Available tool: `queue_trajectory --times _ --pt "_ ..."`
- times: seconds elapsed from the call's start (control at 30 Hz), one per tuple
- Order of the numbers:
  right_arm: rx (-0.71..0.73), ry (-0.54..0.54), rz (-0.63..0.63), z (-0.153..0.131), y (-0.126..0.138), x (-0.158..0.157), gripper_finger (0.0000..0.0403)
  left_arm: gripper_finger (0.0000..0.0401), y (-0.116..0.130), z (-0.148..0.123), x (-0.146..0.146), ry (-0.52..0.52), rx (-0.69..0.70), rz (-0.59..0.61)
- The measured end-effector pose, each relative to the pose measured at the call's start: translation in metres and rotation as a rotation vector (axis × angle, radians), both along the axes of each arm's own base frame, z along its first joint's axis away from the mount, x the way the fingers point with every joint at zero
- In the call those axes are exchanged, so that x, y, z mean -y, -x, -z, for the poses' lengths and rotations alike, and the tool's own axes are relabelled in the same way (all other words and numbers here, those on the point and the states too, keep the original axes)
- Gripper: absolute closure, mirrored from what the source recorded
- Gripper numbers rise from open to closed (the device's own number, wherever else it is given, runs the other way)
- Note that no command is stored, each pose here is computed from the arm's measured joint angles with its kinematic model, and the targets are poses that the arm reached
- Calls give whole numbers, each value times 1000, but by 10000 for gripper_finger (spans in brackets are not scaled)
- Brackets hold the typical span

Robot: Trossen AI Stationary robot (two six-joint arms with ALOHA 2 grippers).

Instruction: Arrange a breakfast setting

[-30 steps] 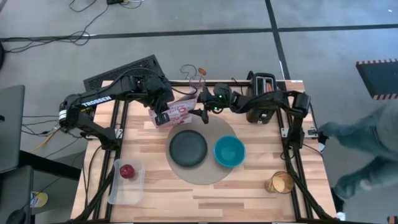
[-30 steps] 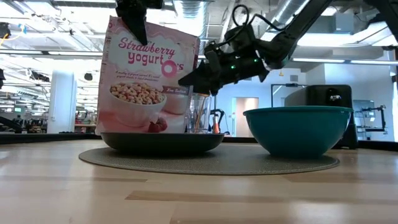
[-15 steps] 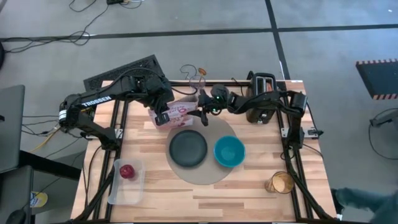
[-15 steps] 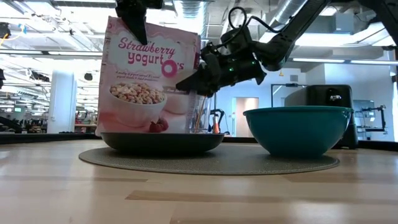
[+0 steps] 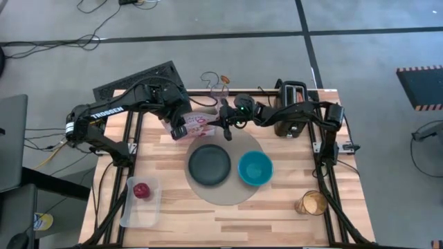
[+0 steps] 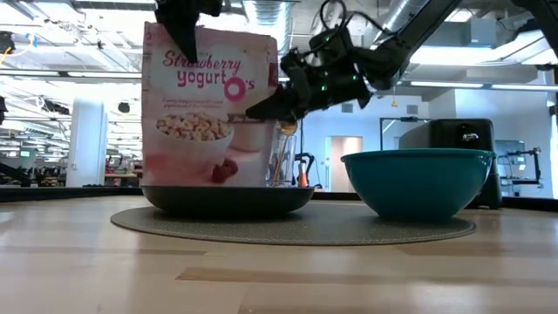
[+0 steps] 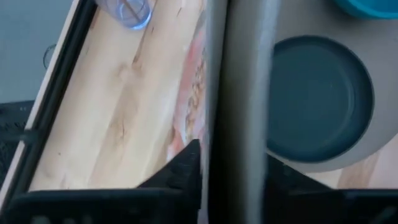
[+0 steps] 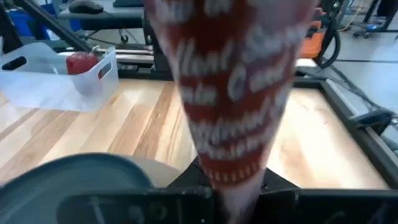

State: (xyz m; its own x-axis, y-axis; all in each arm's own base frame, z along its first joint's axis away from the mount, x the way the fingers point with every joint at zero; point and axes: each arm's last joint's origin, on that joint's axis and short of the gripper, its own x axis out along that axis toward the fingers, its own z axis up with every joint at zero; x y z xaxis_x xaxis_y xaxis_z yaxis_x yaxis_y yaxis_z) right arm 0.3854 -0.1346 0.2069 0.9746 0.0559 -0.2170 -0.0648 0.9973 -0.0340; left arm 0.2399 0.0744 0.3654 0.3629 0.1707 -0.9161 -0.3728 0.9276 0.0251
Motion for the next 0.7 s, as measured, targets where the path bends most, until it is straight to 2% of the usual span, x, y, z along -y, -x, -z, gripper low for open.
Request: queue_trajectory --times 0.2,0.37,0.5,0.7 --pt "31 34 32 -31 11 -1 379 196 23 -21 7 -32 99 -28" --pt "66 26 77 -63 26 -6 379 124 58 -47 16 -139 235 -39" --pt "118 -14 121 -92 42 -11 379 96 88 -66 24 -224 346 -7" --pt "219 -124 161 -138 75 -17 379 89 120 -82 33 -329 513 47"
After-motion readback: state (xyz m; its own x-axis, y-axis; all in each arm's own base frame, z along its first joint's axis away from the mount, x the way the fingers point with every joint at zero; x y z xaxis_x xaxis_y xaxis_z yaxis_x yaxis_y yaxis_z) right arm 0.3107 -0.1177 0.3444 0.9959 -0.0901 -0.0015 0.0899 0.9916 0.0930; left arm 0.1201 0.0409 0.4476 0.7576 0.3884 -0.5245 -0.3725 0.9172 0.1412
